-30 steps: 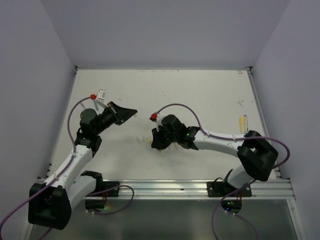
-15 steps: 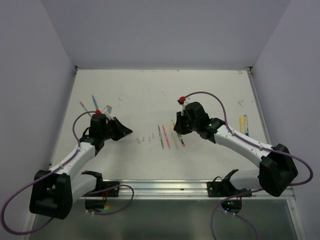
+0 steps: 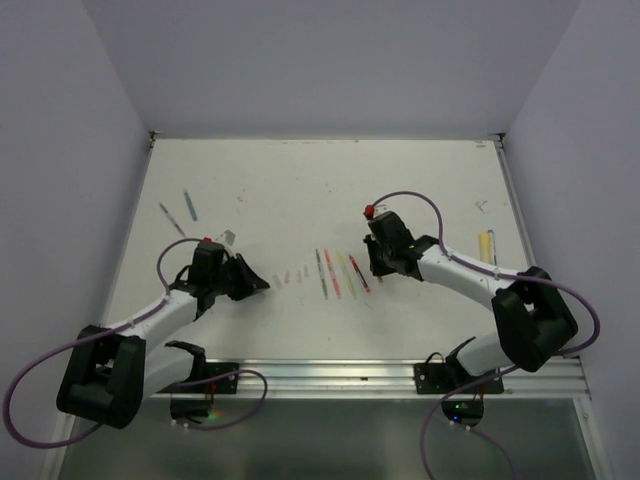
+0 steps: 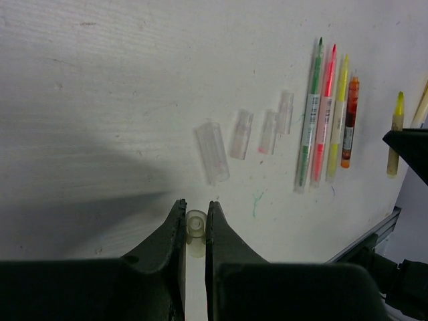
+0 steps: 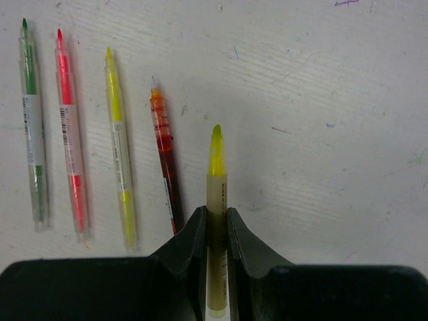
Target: Open the pen caps
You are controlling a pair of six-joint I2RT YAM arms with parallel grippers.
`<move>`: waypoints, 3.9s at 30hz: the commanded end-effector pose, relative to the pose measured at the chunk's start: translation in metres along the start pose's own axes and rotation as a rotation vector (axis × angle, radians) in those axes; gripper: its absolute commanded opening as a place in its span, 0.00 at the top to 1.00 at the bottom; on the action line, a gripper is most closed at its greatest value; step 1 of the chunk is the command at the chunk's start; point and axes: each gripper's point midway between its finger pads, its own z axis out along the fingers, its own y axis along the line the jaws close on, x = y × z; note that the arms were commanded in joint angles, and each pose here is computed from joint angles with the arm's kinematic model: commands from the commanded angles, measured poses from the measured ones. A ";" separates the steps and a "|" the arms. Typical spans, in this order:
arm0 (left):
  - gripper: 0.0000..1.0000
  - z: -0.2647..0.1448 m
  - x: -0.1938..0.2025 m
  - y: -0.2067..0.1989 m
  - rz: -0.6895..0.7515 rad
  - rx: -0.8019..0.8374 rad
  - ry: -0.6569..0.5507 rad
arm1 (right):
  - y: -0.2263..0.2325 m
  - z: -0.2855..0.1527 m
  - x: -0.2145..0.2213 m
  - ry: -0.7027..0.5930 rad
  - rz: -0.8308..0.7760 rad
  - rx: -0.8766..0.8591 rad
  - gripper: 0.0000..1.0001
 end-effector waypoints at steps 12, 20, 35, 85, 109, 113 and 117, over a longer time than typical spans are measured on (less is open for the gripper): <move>0.86 0.021 -0.008 0.001 -0.004 0.006 -0.023 | 0.008 0.021 0.000 0.031 -0.016 -0.034 1.00; 0.72 0.021 -0.016 -0.003 -0.007 0.004 -0.045 | 0.013 0.028 0.005 0.057 -0.016 -0.060 0.94; 0.60 0.009 -0.029 -0.011 0.003 -0.003 -0.098 | 0.014 0.019 -0.012 0.011 -0.003 -0.051 0.68; 0.47 -0.022 -0.044 -0.121 0.109 0.330 -0.097 | -0.311 -0.030 -0.014 -0.041 0.684 0.688 0.50; 0.46 -0.023 -0.037 -0.115 0.118 0.326 -0.085 | -0.320 -0.013 0.004 0.025 0.723 0.702 0.50; 0.46 -0.023 -0.036 -0.115 0.121 0.328 -0.083 | -0.318 -0.007 0.008 0.039 0.734 0.691 0.50; 0.46 -0.023 -0.036 -0.115 0.121 0.329 -0.082 | -0.314 0.001 0.012 0.059 0.739 0.665 0.50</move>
